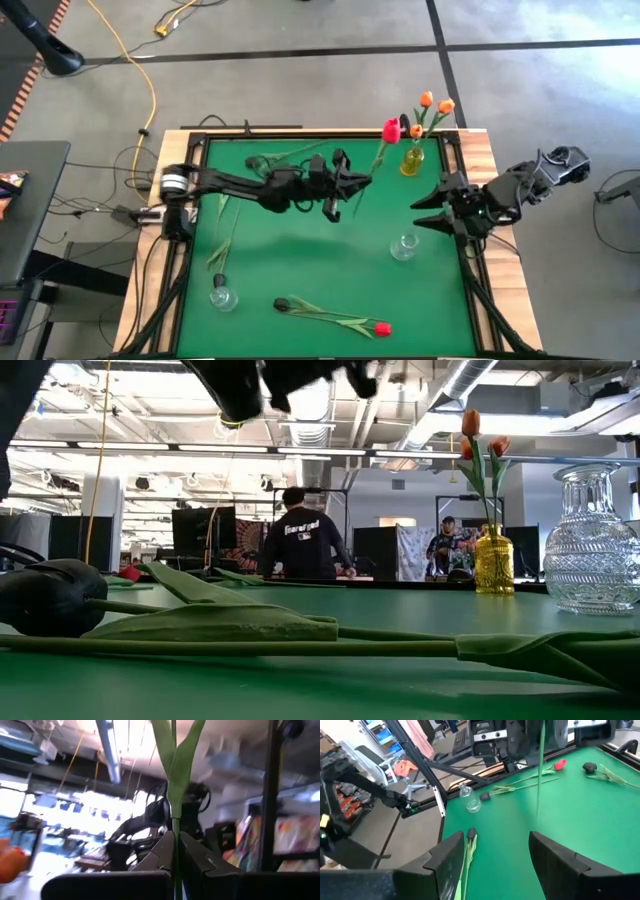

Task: Sort flowers into vase by color
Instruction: Put the middle red tulip into the top transparent flower vase

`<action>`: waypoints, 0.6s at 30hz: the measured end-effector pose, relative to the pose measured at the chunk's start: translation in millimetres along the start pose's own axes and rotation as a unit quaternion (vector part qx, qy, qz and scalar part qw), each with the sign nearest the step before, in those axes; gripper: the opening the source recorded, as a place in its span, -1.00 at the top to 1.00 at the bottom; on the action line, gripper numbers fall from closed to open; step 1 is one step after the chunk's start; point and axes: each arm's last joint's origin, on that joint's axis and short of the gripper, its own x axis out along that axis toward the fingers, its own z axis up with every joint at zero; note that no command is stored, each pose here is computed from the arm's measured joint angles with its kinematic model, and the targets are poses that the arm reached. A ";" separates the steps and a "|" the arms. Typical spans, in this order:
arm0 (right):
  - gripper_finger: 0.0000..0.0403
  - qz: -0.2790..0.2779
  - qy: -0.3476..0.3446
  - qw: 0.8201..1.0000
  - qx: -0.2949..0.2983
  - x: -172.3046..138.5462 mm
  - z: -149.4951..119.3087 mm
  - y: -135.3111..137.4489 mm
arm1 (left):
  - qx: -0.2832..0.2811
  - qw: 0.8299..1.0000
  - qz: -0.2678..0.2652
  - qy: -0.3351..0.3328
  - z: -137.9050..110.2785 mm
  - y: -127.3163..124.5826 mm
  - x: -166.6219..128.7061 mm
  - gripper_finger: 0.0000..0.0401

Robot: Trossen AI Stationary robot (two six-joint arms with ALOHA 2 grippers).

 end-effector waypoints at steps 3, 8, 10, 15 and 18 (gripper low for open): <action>-0.24 -0.014 -0.001 1.000 -0.014 5.3 -0.5 1.3 | -0.045 0.998 -0.018 -0.033 -14.8 2.0 8.3 1.00; -0.24 -0.046 0.009 0.997 -0.059 22.5 -1.5 1.6 | -0.078 0.994 -0.062 -0.044 -28.8 -0.1 32.1 1.00; -0.24 -0.053 0.013 0.997 -0.061 26.2 -1.7 1.1 | -0.077 0.992 -0.085 -0.049 -27.0 -3.6 41.2 1.00; -0.24 -0.053 0.018 0.997 -0.059 31.5 -1.9 1.7 | -0.064 0.991 -0.118 -0.015 -23.5 -10.6 56.4 1.00; -0.24 -0.047 0.011 0.997 -0.058 32.5 -0.6 3.4 | -0.062 0.989 -0.131 0.004 -23.1 -11.0 61.1 1.00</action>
